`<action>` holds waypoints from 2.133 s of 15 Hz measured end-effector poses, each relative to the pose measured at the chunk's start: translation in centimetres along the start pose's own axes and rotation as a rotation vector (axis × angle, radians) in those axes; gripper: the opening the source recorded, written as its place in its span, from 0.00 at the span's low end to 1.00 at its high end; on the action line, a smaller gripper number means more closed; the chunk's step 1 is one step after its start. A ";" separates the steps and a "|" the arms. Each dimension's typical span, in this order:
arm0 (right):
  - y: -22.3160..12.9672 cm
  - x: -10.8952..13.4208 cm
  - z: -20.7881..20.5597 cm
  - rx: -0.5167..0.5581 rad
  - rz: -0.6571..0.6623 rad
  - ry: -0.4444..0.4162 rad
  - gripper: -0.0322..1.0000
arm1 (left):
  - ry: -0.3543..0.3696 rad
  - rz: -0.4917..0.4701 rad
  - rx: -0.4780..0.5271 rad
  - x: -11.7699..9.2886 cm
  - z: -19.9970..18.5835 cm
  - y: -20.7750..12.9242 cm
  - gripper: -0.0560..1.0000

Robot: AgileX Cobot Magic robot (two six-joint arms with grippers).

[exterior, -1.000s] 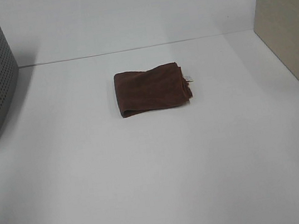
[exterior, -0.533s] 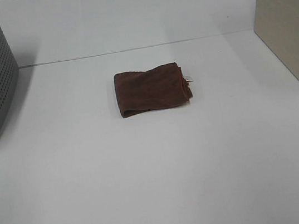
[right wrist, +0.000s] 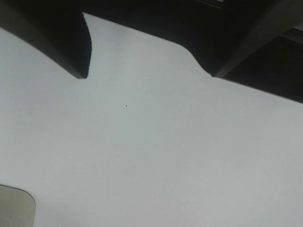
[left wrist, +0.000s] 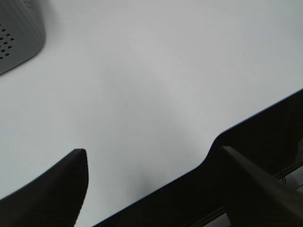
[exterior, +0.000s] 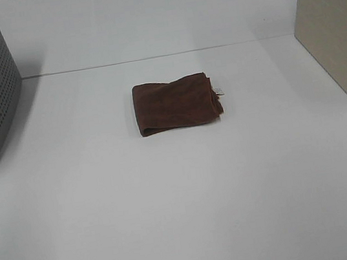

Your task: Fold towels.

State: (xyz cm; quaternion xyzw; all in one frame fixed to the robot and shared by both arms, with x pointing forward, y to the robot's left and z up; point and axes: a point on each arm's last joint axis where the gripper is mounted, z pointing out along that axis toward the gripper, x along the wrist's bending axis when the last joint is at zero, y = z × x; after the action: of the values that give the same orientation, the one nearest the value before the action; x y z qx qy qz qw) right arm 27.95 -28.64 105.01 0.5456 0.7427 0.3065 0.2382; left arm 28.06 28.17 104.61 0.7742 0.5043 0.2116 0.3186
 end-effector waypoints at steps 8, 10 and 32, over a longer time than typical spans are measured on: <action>-0.1 0.0 -0.1 -0.010 0.005 -0.005 0.70 | 0.030 -0.035 0.000 0.2 0.0 0.0 0.71; -0.5 -0.3 -0.8 -0.057 0.069 -0.074 0.70 | 0.112 -0.116 -0.004 0.7 -0.1 -0.1 0.71; -3.0 0.4 -3.9 -0.309 0.142 -0.219 0.70 | 0.310 -0.187 -0.318 -0.6 -3.9 -2.9 0.71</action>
State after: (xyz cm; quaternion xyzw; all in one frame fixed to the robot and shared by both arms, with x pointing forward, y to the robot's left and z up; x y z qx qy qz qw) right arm 23.17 -29.67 105.57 0.5837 0.6162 0.3717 0.3760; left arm 23.39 29.53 105.28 0.6223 0.5772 0.3743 0.3735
